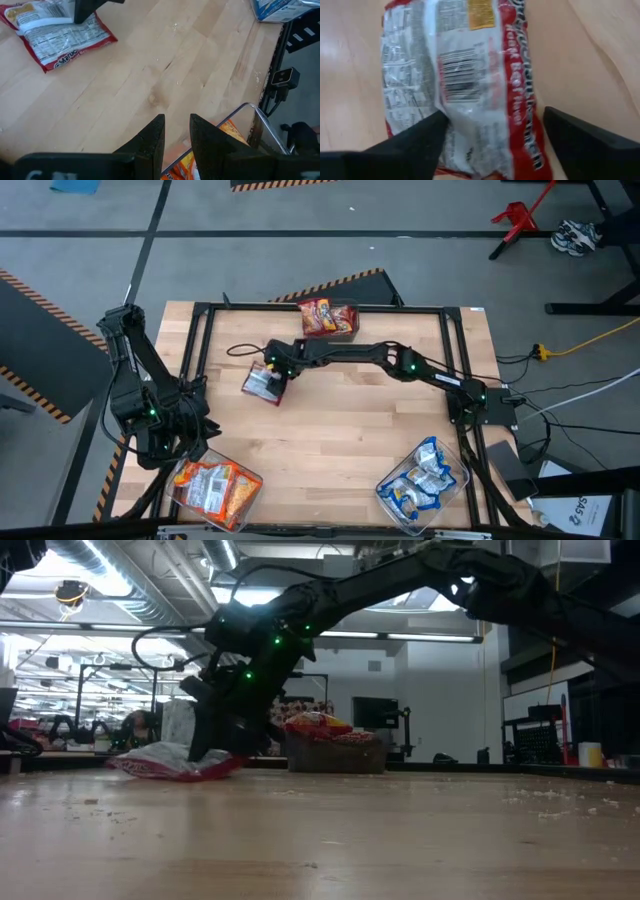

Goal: Sort Maruchan noodles
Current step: Put the red noodle pack into the black bin

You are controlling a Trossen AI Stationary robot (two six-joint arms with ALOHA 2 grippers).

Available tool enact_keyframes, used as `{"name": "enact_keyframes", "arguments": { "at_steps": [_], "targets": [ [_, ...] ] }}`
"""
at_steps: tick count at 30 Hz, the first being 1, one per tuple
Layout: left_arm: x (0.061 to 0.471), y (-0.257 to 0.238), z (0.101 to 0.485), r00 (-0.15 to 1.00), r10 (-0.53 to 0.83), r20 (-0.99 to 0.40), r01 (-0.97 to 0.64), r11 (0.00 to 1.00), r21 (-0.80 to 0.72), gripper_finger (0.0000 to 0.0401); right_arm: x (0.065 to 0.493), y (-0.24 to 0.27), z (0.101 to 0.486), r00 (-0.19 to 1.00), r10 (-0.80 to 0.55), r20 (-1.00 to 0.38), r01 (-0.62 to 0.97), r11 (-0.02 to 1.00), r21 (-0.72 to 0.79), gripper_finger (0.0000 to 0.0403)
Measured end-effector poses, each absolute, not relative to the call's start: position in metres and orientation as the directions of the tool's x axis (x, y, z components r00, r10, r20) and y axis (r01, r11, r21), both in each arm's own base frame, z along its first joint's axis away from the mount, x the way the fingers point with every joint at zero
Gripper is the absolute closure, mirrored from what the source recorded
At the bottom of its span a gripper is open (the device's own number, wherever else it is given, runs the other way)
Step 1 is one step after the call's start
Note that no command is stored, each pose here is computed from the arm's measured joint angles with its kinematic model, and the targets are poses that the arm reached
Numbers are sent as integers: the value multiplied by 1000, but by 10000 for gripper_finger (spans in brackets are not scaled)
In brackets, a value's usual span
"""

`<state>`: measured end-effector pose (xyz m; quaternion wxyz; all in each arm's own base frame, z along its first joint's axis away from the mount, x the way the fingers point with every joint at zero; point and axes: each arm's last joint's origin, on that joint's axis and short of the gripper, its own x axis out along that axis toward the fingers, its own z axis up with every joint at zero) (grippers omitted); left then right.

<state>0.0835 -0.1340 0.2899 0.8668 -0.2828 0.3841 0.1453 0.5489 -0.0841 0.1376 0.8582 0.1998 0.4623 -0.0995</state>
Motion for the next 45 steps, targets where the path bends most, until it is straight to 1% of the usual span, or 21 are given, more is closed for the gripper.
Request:
{"name": "enact_keyframes", "arguments": {
  "at_steps": [3,7,11,13,15,18,22,24,27,30,33,36,38,41,45],
  "targets": [
    [84,-134,290,663,35,-748,-469,798,-378,317,548,-84,137,546,12,-838,359,900,247,143],
    [84,-134,290,663,35,-748,-465,802,-375,317,548,-84,137,546,17,-838,389,881,271,248],
    [83,-134,290,663,35,-748,-465,802,-375,317,549,-83,138,552,40,-833,382,876,295,350],
    [84,-134,290,663,35,-748,-465,802,-375,317,549,-83,141,550,58,-833,374,875,308,384],
    [83,-134,290,663,35,-748,-465,802,-374,317,548,-83,144,552,64,-831,380,868,319,389],
    [84,-134,290,663,36,-748,-465,803,-374,317,545,-82,155,547,66,-834,401,854,331,381],
    [84,-134,290,668,40,-743,-464,803,-374,317,538,-86,187,584,72,-808,409,834,370,396],
    [84,-134,290,670,41,-742,-464,803,-374,317,533,-90,206,608,71,-791,415,821,393,394],
    [84,-134,290,670,45,-741,-464,804,-371,317,523,-100,236,636,22,-771,440,811,386,397],
    [84,-133,290,680,55,-731,-463,805,-370,317,505,-115,268,636,-80,-767,504,796,335,398],
    [84,-133,291,695,69,-715,-462,806,-371,317,481,-136,297,603,-187,-776,588,761,274,398],
    [84,-132,291,703,76,-707,-461,806,-371,317,454,-156,319,541,-278,-794,671,712,208,399],
    [85,-132,291,705,78,-705,-461,805,-372,317,436,-169,330,489,-313,-814,718,675,171,397],
    [85,-132,291,706,79,-704,-461,805,-372,317,415,-186,337,406,-358,-841,775,622,109,398],
    [85,-132,291,706,79,-704,-462,805,-372,317,399,-205,335,338,-356,-871,811,580,78,399]
  ]
}}
